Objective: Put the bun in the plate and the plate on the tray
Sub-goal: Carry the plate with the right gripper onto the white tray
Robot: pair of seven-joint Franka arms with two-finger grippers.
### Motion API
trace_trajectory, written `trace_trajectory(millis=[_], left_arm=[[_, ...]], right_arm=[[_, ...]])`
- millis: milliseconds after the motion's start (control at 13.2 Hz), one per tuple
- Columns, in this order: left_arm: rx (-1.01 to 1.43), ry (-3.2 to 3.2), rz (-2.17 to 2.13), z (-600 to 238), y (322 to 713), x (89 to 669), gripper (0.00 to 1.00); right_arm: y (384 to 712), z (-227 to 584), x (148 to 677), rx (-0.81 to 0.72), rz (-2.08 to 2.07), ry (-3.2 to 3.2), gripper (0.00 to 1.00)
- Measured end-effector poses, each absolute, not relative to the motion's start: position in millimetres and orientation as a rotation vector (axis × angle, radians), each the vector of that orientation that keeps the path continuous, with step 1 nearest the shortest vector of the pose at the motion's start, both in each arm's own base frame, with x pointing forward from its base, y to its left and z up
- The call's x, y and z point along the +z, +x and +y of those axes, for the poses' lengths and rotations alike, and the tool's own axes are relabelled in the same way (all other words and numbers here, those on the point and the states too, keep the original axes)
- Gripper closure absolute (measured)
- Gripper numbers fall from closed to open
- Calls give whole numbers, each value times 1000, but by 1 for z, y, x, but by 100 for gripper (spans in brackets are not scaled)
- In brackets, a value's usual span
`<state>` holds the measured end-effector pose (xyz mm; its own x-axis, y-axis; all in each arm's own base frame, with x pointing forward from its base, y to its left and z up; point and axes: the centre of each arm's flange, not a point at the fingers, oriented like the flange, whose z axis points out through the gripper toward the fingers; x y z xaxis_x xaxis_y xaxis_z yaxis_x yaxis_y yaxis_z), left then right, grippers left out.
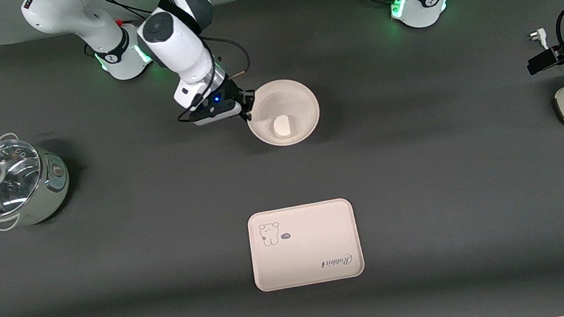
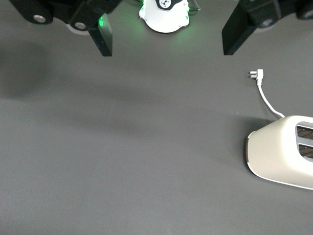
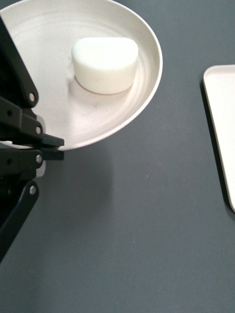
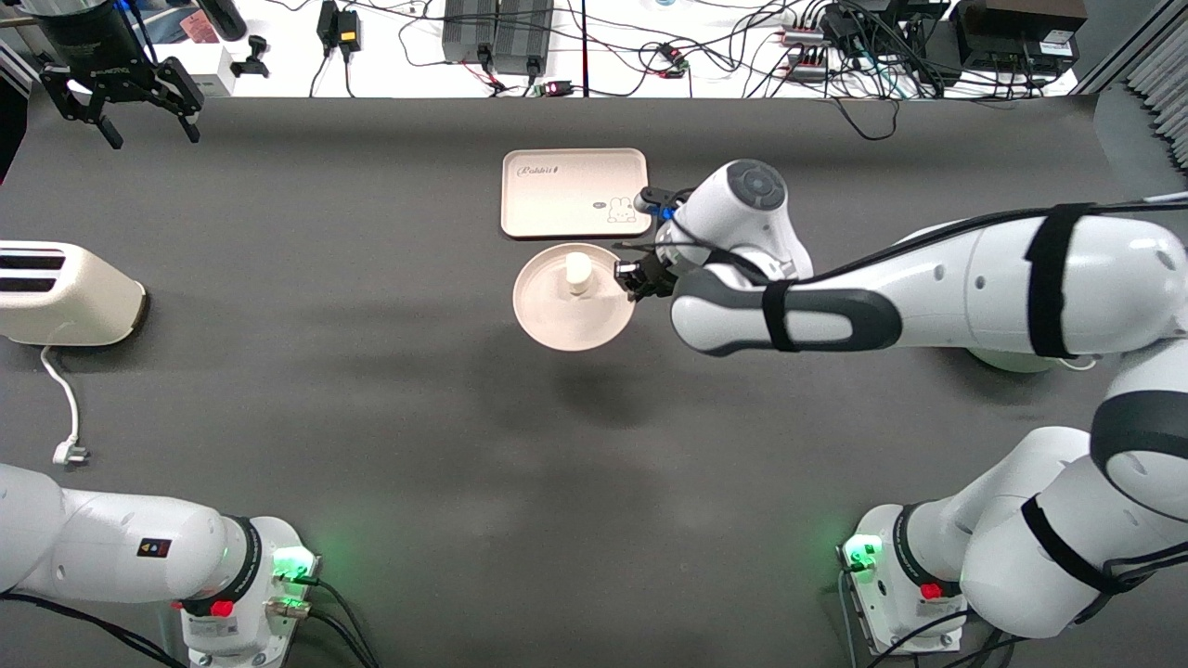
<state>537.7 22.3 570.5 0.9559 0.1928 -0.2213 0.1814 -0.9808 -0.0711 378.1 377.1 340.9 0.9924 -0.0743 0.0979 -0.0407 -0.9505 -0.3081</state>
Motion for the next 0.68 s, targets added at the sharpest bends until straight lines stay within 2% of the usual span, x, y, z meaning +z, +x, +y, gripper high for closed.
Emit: trace_trajectory(millis=[228,380,684], left_arm=[[358,-3066,-293,21,538,570,0],[361,-3078,-293,20,538,570,0],[363,-3080,-294,20,538,569,0]], right_arm=[[400,372,344,-147,92,-2809,96],[428,375,339,-167,129,-2807,96],[532,378,329,-220,169,-2805,96]])
